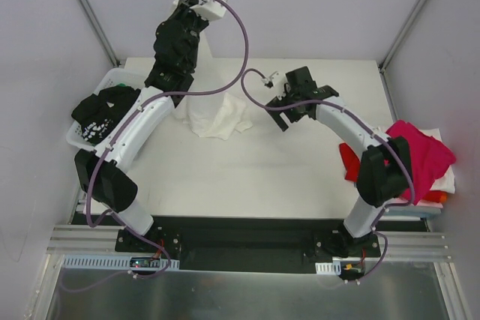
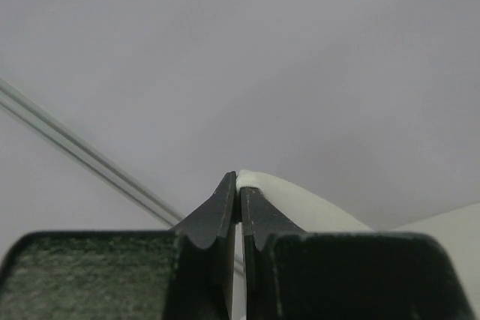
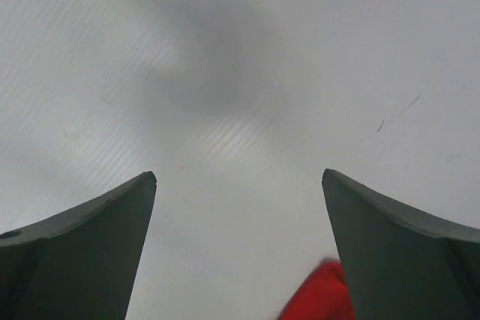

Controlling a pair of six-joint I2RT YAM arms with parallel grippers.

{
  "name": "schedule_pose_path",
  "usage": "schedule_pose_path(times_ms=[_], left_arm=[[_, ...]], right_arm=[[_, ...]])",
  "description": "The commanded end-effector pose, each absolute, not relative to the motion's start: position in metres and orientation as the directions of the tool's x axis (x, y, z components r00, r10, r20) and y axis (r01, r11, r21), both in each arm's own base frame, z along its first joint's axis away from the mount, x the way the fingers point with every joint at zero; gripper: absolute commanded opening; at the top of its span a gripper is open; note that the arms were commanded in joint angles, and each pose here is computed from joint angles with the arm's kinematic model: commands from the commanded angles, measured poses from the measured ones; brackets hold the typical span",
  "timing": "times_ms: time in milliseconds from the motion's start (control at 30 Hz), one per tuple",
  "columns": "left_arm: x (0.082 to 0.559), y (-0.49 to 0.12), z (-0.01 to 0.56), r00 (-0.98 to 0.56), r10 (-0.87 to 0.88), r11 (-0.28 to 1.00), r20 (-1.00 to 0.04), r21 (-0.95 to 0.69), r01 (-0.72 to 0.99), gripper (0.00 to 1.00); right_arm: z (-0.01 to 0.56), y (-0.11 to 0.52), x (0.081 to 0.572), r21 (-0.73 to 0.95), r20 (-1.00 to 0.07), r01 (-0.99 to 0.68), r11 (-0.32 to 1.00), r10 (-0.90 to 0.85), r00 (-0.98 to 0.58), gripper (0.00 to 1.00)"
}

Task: Fold and stack the t-shirts
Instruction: Flatten out the tshirt

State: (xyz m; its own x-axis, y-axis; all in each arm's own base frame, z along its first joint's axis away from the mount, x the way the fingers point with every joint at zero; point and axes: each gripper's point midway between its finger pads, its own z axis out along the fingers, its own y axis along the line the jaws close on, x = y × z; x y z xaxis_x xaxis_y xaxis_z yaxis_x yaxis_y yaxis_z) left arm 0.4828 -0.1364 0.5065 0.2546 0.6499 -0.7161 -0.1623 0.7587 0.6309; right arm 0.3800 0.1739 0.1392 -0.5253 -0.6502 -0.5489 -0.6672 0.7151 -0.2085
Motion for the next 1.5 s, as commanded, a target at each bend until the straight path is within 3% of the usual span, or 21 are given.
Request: schedule_pose_path(times_ms=[0, 200, 600, 1467], left_arm=[[0.471, -0.132, 0.513, 0.285, 0.649, 0.76, -0.705, 0.614, -0.213, 0.0], [0.478, -0.132, 0.473, 0.227, 0.698, 0.716, -0.679, 0.671, -0.193, 0.0], [0.497, -0.115, 0.447, 0.175, 0.73, 0.683, -0.66, 0.7, -0.21, 0.0], [0.51, -0.1, 0.376, 0.068, 0.747, 0.664, -0.662, 0.737, -0.125, 0.0]], right_arm=[[0.128, 0.204, 0.405, -0.188, -0.529, -0.72, 0.668, -0.687, -0.499, 0.96], [0.091, 0.242, 0.416, -0.177, -0.46, -0.784, 0.595, -0.754, -0.469, 0.92], [0.091, 0.295, 0.394, -0.244, -0.437, -0.846, 0.473, -0.833, -0.34, 0.86], [0.068, 0.345, 0.398, -0.228, -0.411, -0.894, 0.385, -0.871, -0.269, 0.71]])
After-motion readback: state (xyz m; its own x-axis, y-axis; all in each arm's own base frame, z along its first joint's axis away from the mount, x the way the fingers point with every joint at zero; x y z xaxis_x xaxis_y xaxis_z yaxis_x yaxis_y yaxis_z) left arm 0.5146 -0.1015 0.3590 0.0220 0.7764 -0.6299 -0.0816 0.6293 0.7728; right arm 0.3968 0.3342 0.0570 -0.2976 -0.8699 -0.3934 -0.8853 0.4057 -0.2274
